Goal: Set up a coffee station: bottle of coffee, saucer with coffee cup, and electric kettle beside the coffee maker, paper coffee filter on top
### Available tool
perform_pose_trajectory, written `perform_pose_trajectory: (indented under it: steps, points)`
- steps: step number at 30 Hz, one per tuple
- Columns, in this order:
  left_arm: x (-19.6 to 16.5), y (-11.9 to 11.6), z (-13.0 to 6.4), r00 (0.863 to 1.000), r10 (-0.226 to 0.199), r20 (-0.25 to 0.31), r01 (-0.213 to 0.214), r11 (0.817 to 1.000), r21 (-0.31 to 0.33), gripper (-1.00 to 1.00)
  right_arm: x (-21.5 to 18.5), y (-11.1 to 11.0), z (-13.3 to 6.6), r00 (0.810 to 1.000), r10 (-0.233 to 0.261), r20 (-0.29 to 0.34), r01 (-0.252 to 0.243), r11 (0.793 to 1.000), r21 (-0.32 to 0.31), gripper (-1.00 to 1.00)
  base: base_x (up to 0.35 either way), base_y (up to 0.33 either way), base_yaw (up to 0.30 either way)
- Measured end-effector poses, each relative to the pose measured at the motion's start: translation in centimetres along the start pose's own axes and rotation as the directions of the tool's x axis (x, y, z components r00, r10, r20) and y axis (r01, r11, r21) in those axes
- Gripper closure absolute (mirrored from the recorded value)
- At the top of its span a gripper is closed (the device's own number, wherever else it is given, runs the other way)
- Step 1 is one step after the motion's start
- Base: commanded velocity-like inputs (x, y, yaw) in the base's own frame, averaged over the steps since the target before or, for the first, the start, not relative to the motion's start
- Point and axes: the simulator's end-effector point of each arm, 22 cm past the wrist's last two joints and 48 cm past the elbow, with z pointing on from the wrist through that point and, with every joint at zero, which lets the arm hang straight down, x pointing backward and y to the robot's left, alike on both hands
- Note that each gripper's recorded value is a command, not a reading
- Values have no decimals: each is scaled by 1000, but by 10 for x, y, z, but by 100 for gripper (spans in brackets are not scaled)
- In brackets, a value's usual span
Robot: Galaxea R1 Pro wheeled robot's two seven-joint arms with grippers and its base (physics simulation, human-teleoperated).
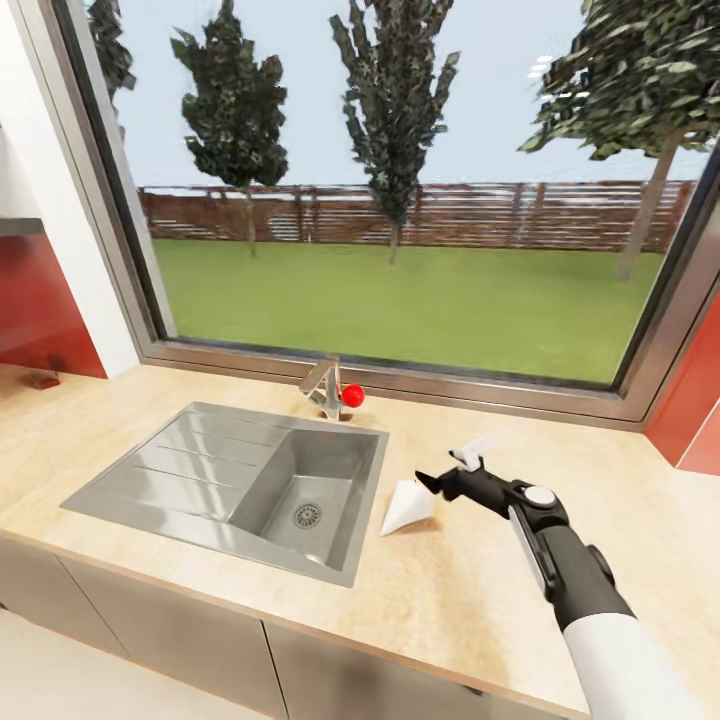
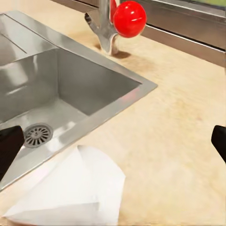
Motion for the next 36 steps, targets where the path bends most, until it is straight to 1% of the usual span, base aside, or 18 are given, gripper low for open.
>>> perform_pose_trajectory:
  steps: [1, 3, 5, 8, 19, 24, 31, 36]
  points:
    - [0, 0, 0, 1000, 0, 0, 0, 1000, 0, -100, 2, 2, 0, 1000, -8, -8, 8, 1000, -10, -100, 0, 0, 0]
    - [0, 0, 0, 1000, 1, -1, -1, 1000, 0, -100, 13, 12, 0, 998, -36, -42, 34, 998, -55, -100, 0, 0, 0]
    - [1, 0, 0, 1000, 2, -2, -2, 1000, 1, -100, 20, 18, 0, 997, -54, -63, 48, 995, -85, -100, 0, 0, 0]
    - [1, 0, 0, 1000, 2, -2, -2, 1000, 1, -100, 26, 23, 0, 994, -72, -84, 63, 992, -110, -100, 0, 0, 0]
    - [1, 0, 0, 1000, 4, -3, -4, 1000, 2, -100, 33, 25, -1, 990, -96, -107, 83, 989, -124, -100, 1, 0, 0]
    - [2, 0, 0, 1000, 3, -4, -3, 1000, 2, -100, 35, 24, -1, 988, -105, -114, 91, 988, -122, -100, 111, -1, 0]
    - [3, 0, 0, 1000, 4, -5, -4, 1000, 1, -100, 52, 26, 0, 985, -90, -148, 70, 989, -130, -100, 91, -10, 0]
    - [3, 0, 0, 1000, 5, -5, -5, 1000, 1, -100, 55, 26, 0, 984, -87, -154, 67, 989, -132, -100, 8, -1, 0]
